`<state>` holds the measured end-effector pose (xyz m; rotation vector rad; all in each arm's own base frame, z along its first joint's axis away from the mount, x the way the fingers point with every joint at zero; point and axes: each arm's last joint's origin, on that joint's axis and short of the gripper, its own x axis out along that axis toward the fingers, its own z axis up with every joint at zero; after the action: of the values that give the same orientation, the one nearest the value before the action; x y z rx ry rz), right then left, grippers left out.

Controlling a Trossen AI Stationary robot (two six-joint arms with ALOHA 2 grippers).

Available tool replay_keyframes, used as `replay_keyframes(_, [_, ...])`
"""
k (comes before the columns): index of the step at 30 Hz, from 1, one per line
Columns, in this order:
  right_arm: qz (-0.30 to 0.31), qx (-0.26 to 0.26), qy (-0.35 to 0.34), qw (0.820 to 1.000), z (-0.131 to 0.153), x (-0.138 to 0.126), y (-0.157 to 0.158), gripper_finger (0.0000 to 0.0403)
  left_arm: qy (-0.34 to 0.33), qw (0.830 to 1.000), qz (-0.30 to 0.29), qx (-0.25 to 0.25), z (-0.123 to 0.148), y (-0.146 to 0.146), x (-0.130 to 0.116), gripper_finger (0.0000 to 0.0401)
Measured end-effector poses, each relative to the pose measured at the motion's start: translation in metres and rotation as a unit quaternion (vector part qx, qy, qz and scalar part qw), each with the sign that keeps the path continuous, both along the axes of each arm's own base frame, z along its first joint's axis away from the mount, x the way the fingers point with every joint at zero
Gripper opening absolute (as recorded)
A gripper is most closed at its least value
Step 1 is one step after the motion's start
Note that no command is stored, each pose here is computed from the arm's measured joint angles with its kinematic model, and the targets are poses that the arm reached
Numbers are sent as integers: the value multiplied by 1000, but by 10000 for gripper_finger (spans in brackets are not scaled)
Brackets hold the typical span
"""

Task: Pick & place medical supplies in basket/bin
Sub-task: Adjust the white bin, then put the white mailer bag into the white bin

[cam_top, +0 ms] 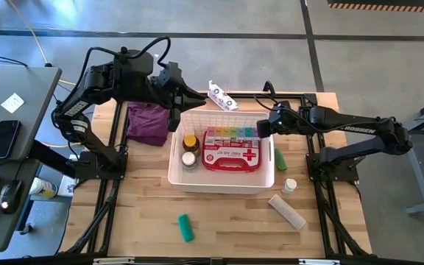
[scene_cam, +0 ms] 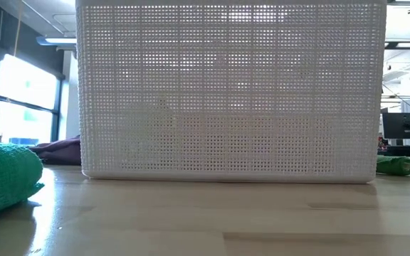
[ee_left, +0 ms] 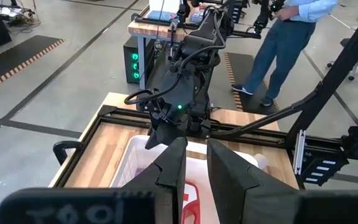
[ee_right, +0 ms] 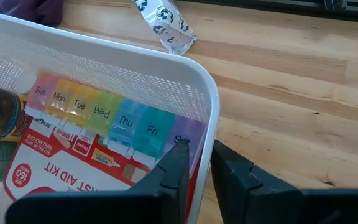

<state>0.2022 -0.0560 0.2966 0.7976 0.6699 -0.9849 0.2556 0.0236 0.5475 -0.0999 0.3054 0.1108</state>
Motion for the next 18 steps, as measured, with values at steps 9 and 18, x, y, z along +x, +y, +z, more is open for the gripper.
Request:
replay_keyframes(9, [18,2,-2,1000,0,2,6,107,-1,1000,5,-14,0,0,0,99])
replay_keyframes(18, [23,21,-30,999,6,-5,17,176,4,1000,23,-16,-1,1,0,99])
